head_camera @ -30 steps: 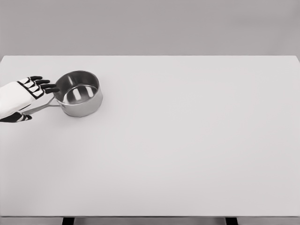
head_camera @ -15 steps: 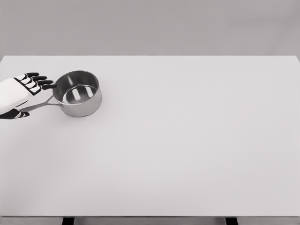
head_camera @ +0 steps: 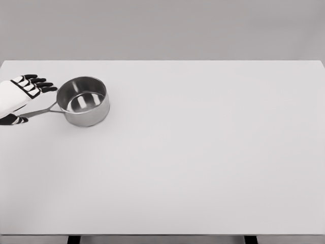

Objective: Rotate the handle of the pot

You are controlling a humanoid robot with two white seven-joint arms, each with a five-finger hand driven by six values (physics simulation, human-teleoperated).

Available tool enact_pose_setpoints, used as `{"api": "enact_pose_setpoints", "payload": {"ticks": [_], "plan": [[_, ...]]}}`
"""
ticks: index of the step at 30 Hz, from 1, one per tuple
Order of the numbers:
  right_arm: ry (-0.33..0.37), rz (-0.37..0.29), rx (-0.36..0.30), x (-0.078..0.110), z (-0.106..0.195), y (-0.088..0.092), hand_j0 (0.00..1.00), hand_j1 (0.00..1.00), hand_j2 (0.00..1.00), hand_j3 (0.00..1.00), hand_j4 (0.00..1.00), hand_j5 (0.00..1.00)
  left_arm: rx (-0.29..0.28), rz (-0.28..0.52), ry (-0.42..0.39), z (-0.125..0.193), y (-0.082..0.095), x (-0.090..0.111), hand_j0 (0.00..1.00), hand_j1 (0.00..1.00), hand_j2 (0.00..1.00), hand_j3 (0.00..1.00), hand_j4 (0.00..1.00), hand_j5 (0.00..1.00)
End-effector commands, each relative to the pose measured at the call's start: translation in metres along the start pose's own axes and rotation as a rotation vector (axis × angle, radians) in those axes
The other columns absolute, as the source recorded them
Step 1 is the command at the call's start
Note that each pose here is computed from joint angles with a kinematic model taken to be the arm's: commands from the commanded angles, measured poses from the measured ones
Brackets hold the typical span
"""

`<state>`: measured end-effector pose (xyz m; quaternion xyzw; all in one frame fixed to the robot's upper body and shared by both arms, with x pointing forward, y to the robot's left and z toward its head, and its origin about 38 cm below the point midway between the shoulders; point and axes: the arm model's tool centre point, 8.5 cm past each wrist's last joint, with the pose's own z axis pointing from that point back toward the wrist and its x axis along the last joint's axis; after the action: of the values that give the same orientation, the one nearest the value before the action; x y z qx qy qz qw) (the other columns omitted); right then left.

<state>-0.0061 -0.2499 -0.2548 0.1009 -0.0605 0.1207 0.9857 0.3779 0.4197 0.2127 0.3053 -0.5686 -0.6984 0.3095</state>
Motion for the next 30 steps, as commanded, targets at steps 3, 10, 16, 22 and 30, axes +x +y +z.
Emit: {"api": "enact_pose_setpoints", "payload": {"ticks": [3, 10, 16, 22, 30], "plan": [[-0.002, 0.0, 0.0, 0.001, 0.0, 0.0, 1.0, 1.0, 1.0, 1.0, 1.0, 1.0, 0.003, 0.007, 0.003, 0.0, -0.001, -0.001, 1.0, 1.0, 1.0, 1.0, 1.0, 1.0], [-0.002, -0.001, -0.001, 0.001, 0.0, 0.0, 1.0, 1.0, 1.0, 1.0, 1.0, 1.0, 0.002, 0.01, 0.029, 0.002, -0.001, -0.01, 1.0, 1.0, 1.0, 1.0, 1.0, 1.0], [-0.002, 0.0, 0.0, 0.001, 0.0, 0.0, 1.0, 1.0, 1.0, 1.0, 1.0, 1.0, 0.004, 0.011, 0.031, 0.002, -0.001, -0.01, 1.0, 1.0, 1.0, 1.0, 1.0, 1.0], [-0.002, 0.0, 0.0, 0.001, 0.0, 0.0, 1.0, 1.0, 1.0, 1.0, 1.0, 1.0, 0.007, 0.01, 0.043, 0.002, 0.001, -0.015, 1.0, 1.0, 1.0, 1.0, 1.0, 1.0], [-0.002, 0.0, -0.001, 0.001, 0.0, 0.0, 1.0, 1.0, 1.0, 1.0, 1.0, 1.0, 0.009, 0.003, 0.024, 0.004, 0.006, -0.012, 1.0, 1.0, 1.0, 1.0, 1.0, 1.0]]}}
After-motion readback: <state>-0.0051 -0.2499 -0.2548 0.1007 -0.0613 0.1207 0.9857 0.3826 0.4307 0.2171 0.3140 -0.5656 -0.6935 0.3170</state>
